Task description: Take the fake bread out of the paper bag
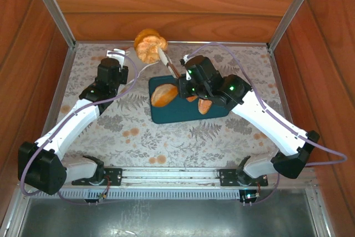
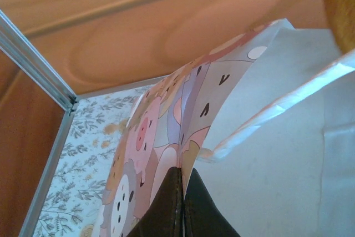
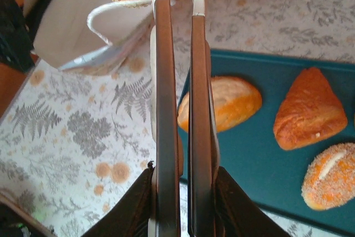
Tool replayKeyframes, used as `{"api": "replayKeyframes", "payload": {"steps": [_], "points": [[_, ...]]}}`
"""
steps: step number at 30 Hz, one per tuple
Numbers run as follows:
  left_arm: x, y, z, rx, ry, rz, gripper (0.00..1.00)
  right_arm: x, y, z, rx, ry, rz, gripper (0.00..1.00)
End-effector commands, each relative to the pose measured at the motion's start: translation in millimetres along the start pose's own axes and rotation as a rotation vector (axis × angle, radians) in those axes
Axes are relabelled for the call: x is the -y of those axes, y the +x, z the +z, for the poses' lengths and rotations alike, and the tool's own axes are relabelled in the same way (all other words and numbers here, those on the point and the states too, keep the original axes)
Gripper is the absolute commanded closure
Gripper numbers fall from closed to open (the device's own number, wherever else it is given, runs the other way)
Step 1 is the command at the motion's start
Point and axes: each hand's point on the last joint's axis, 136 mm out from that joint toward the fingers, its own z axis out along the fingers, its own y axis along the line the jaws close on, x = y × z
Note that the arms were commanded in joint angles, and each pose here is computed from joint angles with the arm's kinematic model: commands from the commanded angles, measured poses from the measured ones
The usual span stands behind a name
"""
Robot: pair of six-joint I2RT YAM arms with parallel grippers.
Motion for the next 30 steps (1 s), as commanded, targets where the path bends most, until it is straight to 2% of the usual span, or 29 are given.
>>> {"api": "replayKeyframes", "payload": {"steps": [1,8,14,18,22,30], "points": [[0,4,-2,-0.011,0.018,-0.018,1.0,-12,-36,-6,0.155,-0.044,0.041,1.0],[-3,6,-1,-0.028,-0.001,-0.011,1.0,3,-50,-34,0.198,0.033,0.01,1.0],[-7,-7,-4,-0.04,-0.001,-0.043,1.0,33,-42,-70,0.155,0.164,0.002,1.0],[-22,-21,-6,-0.081,-0.022,-0.13,1.0,56,-25,-94,0.07,0.243,0.019,1.0],[-29,-30,-4,-0.126,0.034,-0.267,1.0,73,-3,-110,-0.045,0.286,0.043,1.0],[-53,-33,1,-0.191,0.102,-0.535,1.0,80,34,-111,-0.286,0.313,0.056,1.0]]}}
